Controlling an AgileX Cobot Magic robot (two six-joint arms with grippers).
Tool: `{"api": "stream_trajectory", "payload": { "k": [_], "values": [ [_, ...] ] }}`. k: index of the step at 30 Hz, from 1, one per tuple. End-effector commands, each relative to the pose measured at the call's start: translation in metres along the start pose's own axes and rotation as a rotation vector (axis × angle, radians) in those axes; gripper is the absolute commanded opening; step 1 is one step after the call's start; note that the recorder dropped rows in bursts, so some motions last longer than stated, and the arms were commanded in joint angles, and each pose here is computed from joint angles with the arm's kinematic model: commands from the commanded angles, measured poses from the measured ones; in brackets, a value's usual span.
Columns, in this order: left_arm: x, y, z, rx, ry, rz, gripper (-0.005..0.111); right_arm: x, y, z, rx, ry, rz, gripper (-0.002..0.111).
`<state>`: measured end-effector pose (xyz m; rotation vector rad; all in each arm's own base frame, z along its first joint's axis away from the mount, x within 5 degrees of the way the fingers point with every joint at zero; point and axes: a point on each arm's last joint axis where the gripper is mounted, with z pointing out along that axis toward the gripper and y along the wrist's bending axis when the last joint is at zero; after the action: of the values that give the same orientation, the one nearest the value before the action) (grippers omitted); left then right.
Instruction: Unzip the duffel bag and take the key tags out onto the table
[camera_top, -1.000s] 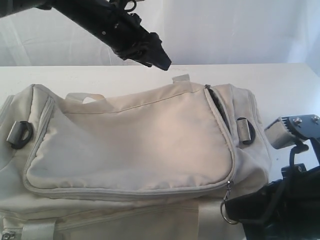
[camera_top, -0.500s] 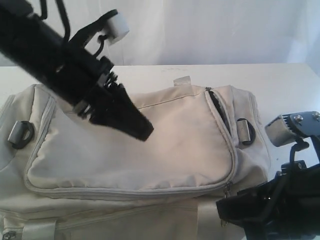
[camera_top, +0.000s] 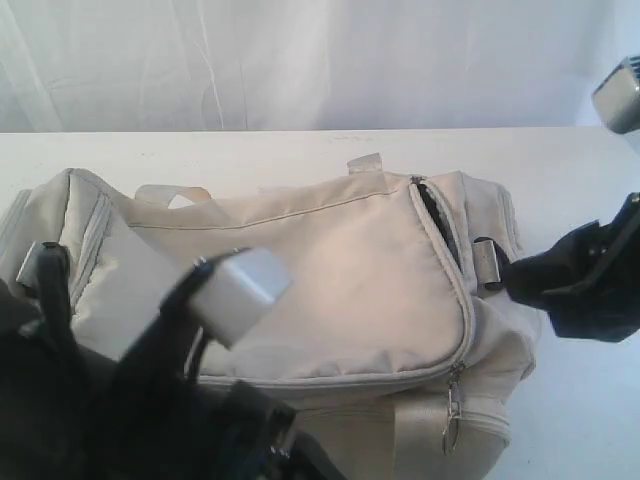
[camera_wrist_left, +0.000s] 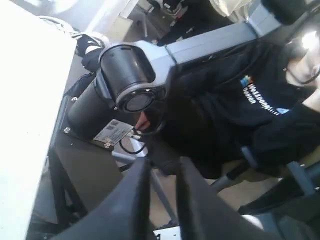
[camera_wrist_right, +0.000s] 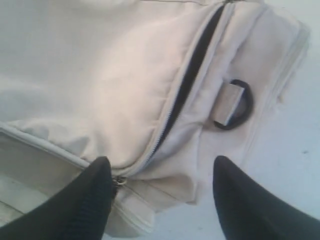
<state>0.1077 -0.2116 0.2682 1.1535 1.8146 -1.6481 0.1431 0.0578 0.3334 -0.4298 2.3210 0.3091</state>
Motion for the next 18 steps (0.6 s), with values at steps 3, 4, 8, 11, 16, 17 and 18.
{"api": "stream_trajectory", "payload": {
  "k": [3, 4, 8, 11, 16, 17, 18],
  "values": [
    [-0.012, -0.008, 0.032, -0.354, -0.009, 0.189, 0.000, -0.016, -0.009, -0.002, 0.091, 0.073, -0.044, 0.050],
    [-0.015, -0.008, 0.034, -0.434, -0.016, 0.216, 0.000, -0.016, -0.010, 0.002, 0.096, 0.087, -0.052, 0.050],
    [0.002, -0.010, 0.055, -0.699, 0.050, 0.285, 0.000, -0.020, -0.014, 0.023, 0.109, 0.147, -0.061, 0.050],
    [0.018, -0.015, 0.073, -0.632, 0.123, 0.301, 0.000, -0.025, -0.014, 0.026, 0.107, 0.088, -0.058, 0.050],
    [0.019, -0.012, 0.075, -0.641, 0.111, 0.238, 0.000, -0.023, -0.012, 0.026, 0.084, 0.110, 0.069, 0.050],
    [0.016, -0.012, 0.075, -0.664, 0.102, 0.252, 0.000, -0.022, -0.012, 0.026, 0.083, 0.122, 0.070, 0.050],
    [0.016, -0.012, 0.075, -0.662, 0.101, 0.251, 0.000, -0.021, -0.011, 0.026, 0.082, 0.131, 0.083, 0.050]
  ]
}}
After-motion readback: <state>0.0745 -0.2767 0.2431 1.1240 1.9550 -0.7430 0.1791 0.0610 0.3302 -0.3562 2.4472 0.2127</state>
